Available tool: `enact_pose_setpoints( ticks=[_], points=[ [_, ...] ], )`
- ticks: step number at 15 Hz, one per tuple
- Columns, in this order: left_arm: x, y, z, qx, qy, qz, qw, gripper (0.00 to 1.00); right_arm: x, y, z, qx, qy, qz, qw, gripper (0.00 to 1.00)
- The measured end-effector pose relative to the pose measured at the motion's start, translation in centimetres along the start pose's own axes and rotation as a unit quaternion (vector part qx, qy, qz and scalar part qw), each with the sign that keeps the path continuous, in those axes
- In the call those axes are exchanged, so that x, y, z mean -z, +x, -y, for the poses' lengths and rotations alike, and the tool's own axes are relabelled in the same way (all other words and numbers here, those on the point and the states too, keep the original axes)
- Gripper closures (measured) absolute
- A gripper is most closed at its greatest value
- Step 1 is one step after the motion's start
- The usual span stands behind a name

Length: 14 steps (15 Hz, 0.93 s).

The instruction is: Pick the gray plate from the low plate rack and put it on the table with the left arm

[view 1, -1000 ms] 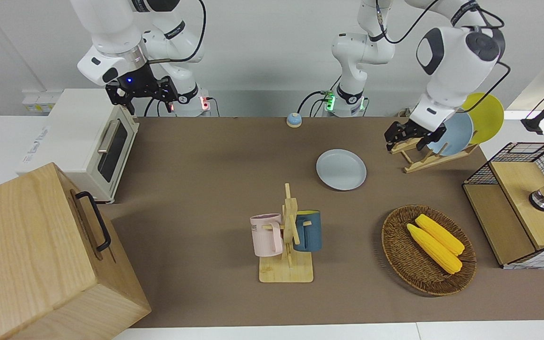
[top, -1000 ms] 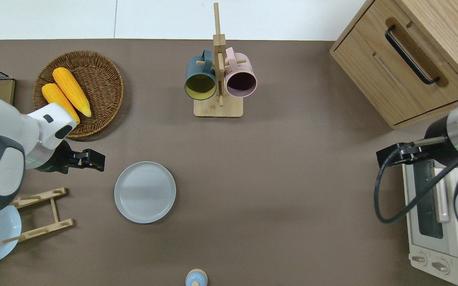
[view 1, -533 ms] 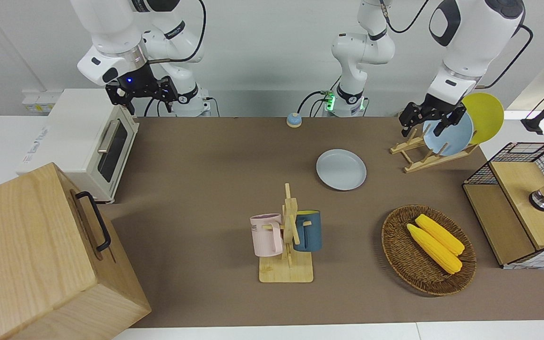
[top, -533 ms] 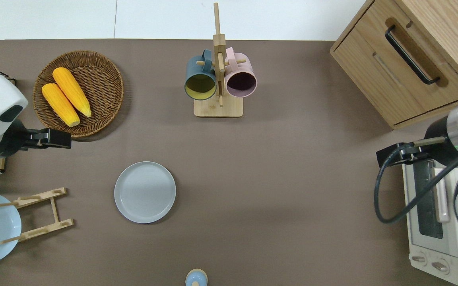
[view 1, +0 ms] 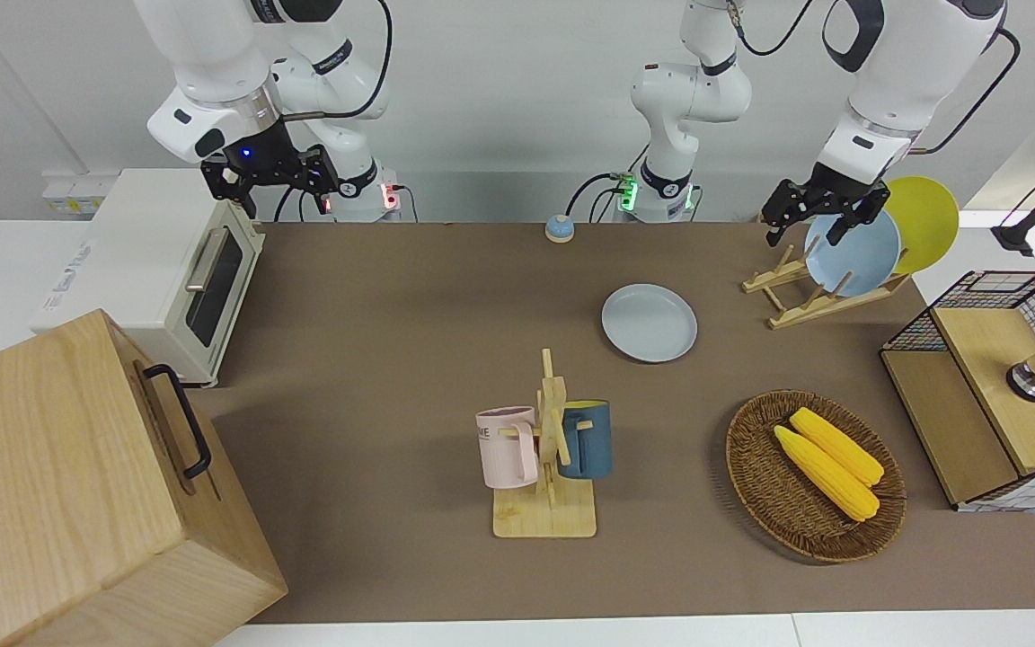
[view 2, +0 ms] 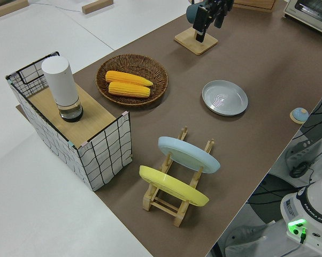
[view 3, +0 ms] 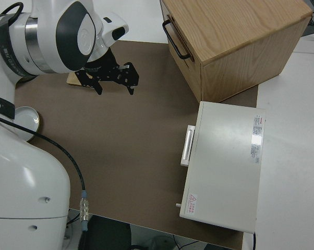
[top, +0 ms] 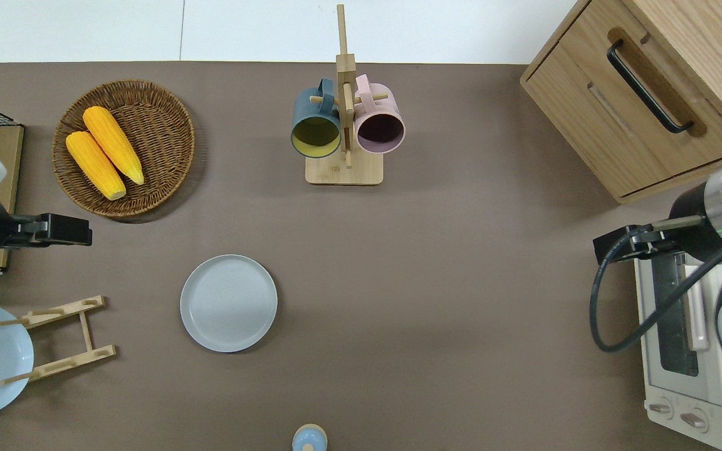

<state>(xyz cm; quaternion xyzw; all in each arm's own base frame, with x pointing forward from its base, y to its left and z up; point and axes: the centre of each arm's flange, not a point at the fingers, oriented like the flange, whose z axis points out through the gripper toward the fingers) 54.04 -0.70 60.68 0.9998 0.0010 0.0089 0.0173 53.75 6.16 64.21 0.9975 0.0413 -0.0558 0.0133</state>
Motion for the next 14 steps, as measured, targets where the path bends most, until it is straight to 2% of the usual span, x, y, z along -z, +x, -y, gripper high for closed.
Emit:
enact_pose_setpoints(
  ticks=[14],
  points=[
    [-0.7, 0.2, -1.5, -0.015, 0.017, 0.007, 0.9997, 0.0, 0.0, 0.0, 0.0, 0.0, 0.0, 0.0, 1.0, 0.01]
  ],
)
